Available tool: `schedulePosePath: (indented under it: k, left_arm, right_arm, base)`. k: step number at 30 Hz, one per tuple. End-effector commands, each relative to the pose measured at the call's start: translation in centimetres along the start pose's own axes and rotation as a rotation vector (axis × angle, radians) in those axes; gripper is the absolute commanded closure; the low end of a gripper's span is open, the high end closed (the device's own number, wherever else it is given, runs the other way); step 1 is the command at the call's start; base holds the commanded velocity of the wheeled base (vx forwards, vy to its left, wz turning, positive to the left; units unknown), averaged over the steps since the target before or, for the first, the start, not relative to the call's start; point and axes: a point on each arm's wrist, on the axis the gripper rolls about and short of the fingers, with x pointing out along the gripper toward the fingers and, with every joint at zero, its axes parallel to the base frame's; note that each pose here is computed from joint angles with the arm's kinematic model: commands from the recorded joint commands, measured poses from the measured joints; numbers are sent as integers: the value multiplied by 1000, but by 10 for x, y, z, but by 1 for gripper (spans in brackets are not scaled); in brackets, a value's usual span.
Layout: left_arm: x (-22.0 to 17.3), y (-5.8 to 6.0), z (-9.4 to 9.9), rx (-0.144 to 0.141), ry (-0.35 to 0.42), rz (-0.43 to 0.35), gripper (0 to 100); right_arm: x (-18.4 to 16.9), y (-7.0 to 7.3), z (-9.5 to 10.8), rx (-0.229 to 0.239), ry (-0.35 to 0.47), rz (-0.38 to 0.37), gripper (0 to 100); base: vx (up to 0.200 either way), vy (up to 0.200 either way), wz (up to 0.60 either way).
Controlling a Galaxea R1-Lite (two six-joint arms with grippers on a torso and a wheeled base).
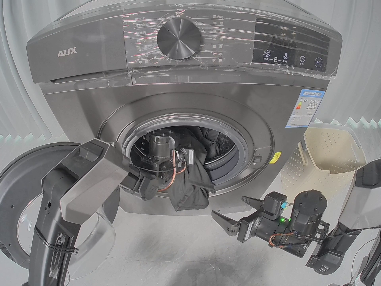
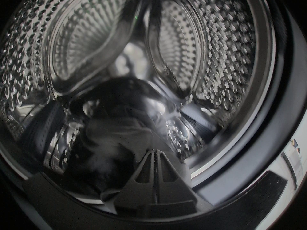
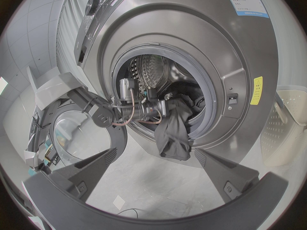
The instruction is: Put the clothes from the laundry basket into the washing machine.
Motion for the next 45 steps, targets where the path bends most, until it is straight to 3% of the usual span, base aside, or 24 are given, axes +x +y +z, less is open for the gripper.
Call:
schedulePosePath:
  k: [1,5,10,11,23,34,35,41,45]
  left_arm:
    - [13,11,29,-40,-124,38,100]
    - [23,14,42,-59,-201,69,100]
    - [23,15,35,-58,-180,72,100]
    - [22,15,32,-57,-169,72,0]
    - [-28,-10,-5,-17,102,-43,0]
    - [-15,-6,-42,-6,175,-32,0]
    - [-13,-4,-47,-5,183,-27,100]
    - [-7,-2,-55,-5,186,-25,100]
    - [2,-4,-45,-16,125,-17,100]
  right_arm:
    - [0,-1,1,1,-4,-2,0]
    - [0,-1,1,1,-5,-3,0]
    - [0,-1,2,2,-6,-4,0]
    - [0,-1,2,2,-6,-3,0]
    - [0,0,0,0,-2,1,0]
    - [0,0,0,0,-2,1,0]
    - [0,0,0,0,-2,1,0]
    - [0,0,0,0,-2,2,0]
    - [0,1,1,2,-3,3,0]
  base:
    - [0,0,0]
    - [0,0,0]
    - [0,0,0]
    - [0,0,0]
    - [0,0,0]
    - [0,0,0]
    - [0,0,0]
    - [0,0,0]
    - [0,0,0]
